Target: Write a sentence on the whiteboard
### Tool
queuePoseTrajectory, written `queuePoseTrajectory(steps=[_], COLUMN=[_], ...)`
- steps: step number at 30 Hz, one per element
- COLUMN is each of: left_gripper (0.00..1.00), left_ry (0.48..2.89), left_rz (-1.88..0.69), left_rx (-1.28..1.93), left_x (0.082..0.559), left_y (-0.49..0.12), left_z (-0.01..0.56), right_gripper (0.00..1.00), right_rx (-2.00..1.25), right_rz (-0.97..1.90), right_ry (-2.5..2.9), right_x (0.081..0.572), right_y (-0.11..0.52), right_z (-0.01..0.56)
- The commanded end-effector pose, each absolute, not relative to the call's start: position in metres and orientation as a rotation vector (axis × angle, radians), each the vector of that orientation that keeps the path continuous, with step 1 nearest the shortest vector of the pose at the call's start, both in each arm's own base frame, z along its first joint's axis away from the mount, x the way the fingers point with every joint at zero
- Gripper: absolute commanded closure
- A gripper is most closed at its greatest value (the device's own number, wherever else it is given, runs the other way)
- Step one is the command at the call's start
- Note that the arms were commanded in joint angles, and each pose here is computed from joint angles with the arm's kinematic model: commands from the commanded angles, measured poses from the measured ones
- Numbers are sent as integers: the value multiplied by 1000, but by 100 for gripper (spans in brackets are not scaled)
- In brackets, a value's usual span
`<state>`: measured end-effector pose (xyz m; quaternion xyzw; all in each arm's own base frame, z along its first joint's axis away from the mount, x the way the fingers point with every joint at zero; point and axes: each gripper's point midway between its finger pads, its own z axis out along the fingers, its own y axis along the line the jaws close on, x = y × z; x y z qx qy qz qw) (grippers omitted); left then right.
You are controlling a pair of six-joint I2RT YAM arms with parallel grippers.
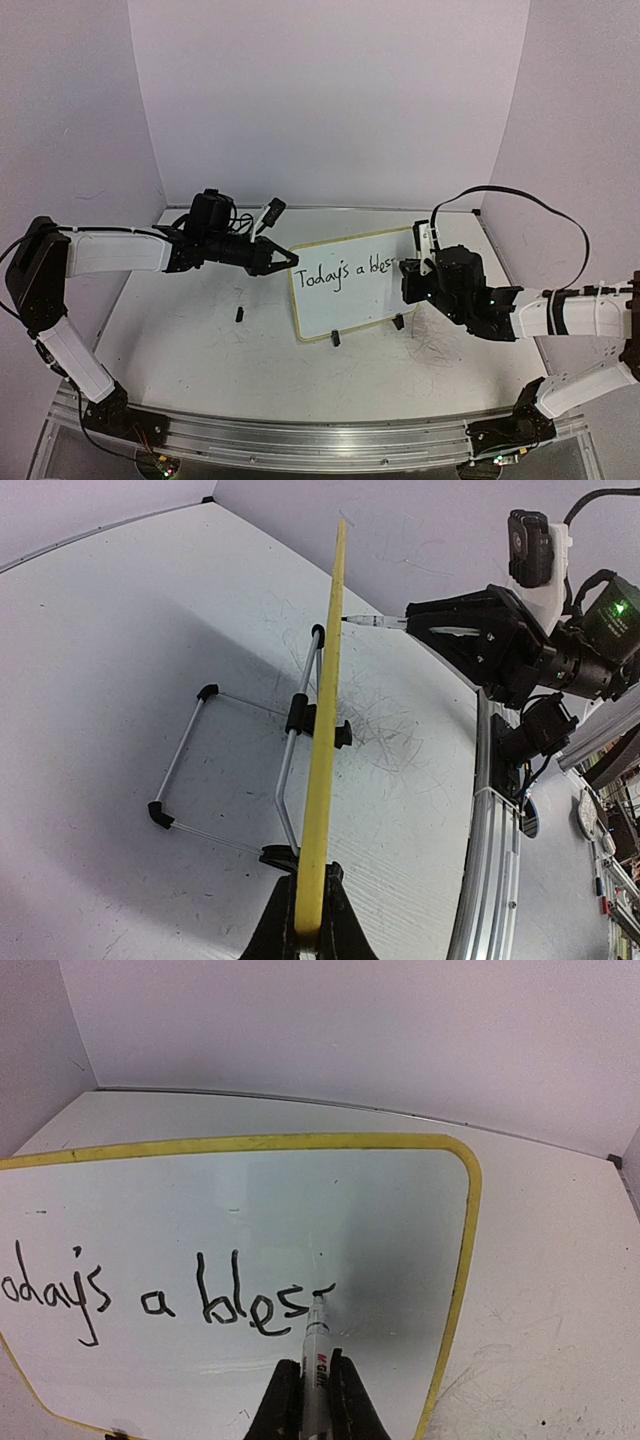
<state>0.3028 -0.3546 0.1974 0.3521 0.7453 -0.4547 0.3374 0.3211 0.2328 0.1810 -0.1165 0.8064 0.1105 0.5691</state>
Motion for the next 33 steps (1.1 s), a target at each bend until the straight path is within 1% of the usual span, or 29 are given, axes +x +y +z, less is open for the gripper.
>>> queuePoseTrajectory(steps=[1,33], left_gripper=[100,100], left_ry=[1826,1823], left_rz=[-1115,-1111], left_rx=[918,917], left_x=[311,311], left_y=[-351,-350], left_z=[230,231], right_gripper=[100,100], right_rx=[-260,-228], right_rz=[289,226], right_ry=[1881,1933], right_x=[324,323], right_y=[237,226], right_z=[188,172])
